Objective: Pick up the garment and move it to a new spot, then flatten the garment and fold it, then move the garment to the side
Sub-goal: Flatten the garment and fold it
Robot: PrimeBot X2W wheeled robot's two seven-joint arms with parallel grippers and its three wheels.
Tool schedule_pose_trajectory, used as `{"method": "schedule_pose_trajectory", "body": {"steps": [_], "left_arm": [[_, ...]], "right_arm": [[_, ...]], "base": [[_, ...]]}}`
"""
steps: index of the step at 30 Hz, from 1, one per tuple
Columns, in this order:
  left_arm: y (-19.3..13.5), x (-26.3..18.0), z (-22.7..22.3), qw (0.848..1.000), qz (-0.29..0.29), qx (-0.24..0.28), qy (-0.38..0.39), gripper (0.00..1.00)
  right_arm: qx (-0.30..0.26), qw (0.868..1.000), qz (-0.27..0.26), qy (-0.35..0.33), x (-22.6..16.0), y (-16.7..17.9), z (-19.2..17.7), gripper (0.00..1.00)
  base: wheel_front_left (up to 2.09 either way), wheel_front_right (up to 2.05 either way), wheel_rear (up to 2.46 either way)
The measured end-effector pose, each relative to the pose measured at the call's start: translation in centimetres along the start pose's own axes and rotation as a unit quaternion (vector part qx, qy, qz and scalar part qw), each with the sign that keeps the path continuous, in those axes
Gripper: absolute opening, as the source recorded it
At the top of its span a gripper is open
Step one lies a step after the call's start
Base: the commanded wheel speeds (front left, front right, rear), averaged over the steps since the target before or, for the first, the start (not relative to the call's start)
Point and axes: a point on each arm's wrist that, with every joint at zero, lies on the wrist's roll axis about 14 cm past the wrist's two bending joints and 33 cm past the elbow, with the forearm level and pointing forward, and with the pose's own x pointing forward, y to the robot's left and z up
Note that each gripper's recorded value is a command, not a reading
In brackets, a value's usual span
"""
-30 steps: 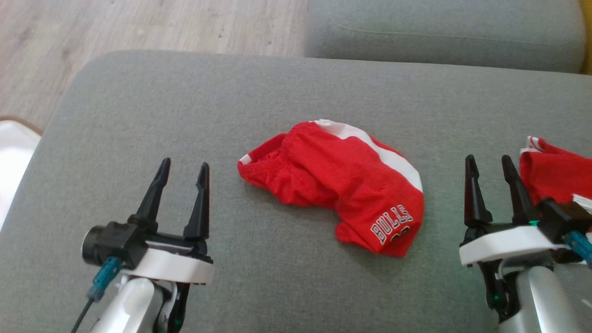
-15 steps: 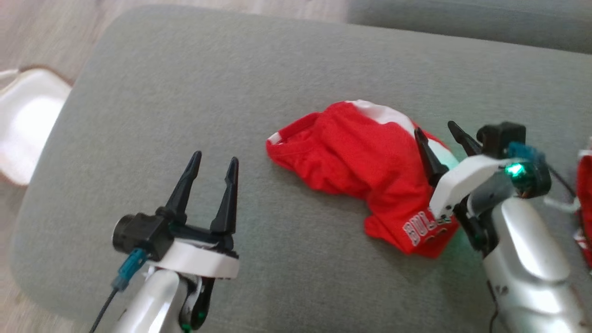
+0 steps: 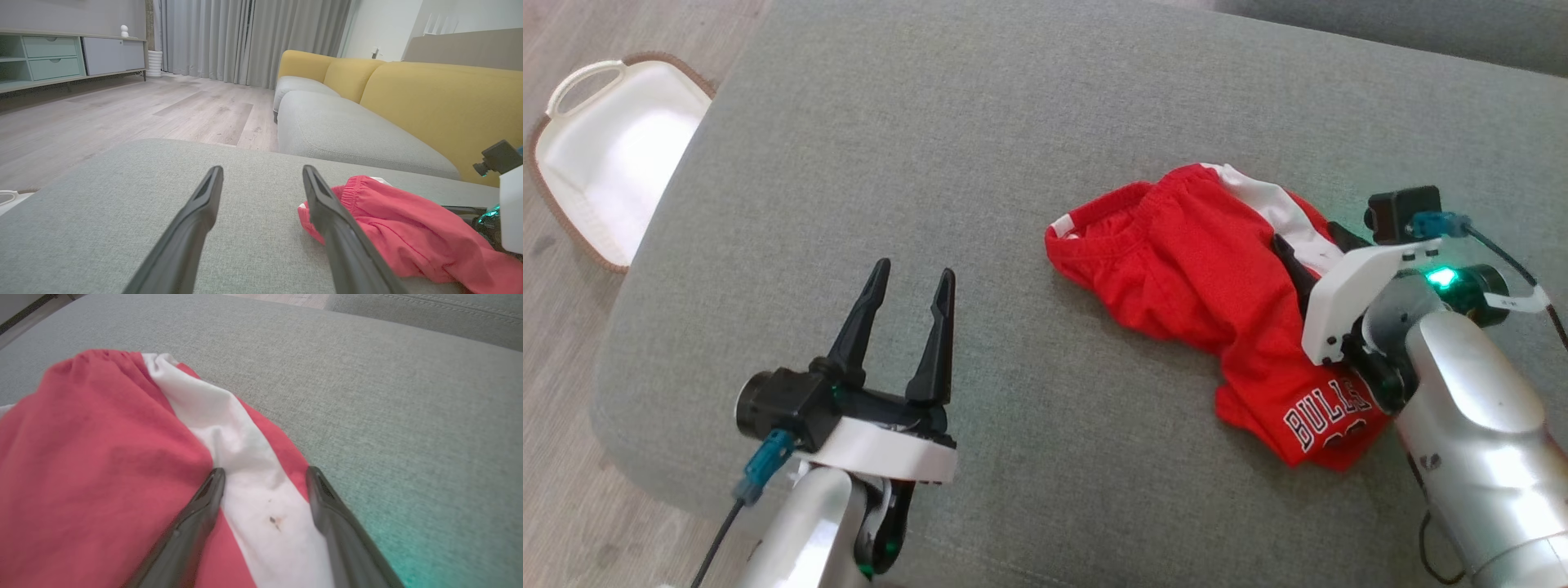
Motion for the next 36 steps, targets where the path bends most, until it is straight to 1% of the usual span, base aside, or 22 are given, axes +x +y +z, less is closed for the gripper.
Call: {"method": "schedule_pose_trajectory", "body": {"steps": [1,2,5,9,12,16,17,20,23,26,30,32,33,36], "left_arm": [[0.0,0.0,0.0,1.0,0.0,-0.001,0.0,1.0],[0.0,0.0,0.0,1.0,0.0,-0.001,0.0,1.0],[-0.1,0.0,0.2,1.0,-0.001,-0.004,-0.004,1.0],[-0.1,-0.1,0.6,1.0,-0.002,-0.001,-0.01,1.0],[-0.3,-0.2,0.9,1.0,-0.005,0.001,-0.016,1.0],[-0.3,-0.4,1.6,1.0,-0.004,0.001,-0.027,1.0],[-0.3,-0.4,1.6,1.0,-0.004,0.001,-0.027,1.0],[-0.2,-0.5,2.2,0.999,-0.003,0.0,-0.036,1.0],[-0.2,-0.8,2.5,0.999,-0.002,0.0,-0.042,1.0],[0.1,-1.1,2.8,0.999,0.005,-0.005,-0.048,1.0],[0.1,-1.4,3.3,0.998,0.006,-0.01,-0.058,1.0],[0.1,-1.6,3.4,0.998,0.007,-0.009,-0.061,1.0],[0.0,-1.7,3.5,0.998,0.007,-0.01,-0.063,1.0],[-0.4,-1.8,3.7,0.998,0.001,-0.012,-0.067,1.0]], "right_arm": [[0.0,1.0,0.002,0.001,0.1,0.1,0.1,0.83],[-0.002,1.0,0.004,0.002,0.2,0.2,0.2,0.0],[-0.007,1.0,0.008,0.0,0.2,0.4,0.5,0.0],[-0.01,1.0,0.004,-0.026,-0.2,0.1,1.6,0.0],[-0.023,0.997,-0.006,-0.067,-0.6,-0.8,4.5,0.0],[-0.046,0.988,-0.031,-0.143,-1.9,-2.7,10.5,0.0],[-0.046,0.988,-0.031,-0.143,-1.9,-2.7,10.5,0.0],[-0.066,0.976,-0.051,-0.199,-3.3,-3.8,15.0,0.0],[-0.091,0.961,-0.067,-0.252,-5.2,-4.4,19.3,0.0],[-0.11,0.942,-0.077,-0.306,-7.4,-4.5,23.7,0.0],[-0.147,0.912,-0.08,-0.375,-10.8,-3.3,28.6,0.0],[-0.159,0.898,-0.072,-0.403,-12.3,-2.1,30.2,0.0],[-0.166,0.894,-0.065,-0.411,-12.7,-1.2,30.5,0.0],[-0.194,0.889,-0.029,-0.413,-12.6,2.6,30.1,0.0]], "base": [[0.0,0.0,0.0],[0.0,0.0,0.0],[0.0,0.0,0.0],[0.0,0.0,0.0],[0.0,0.0,0.0],[0.0,0.0,0.0],[0.0,0.0,0.0],[0.0,0.0,0.0],[0.0,0.0,0.0],[0.0,0.0,0.0],[0.0,0.0,0.0],[0.0,0.0,0.0],[0.0,0.0,0.0],[0.0,0.0,0.0]]}}
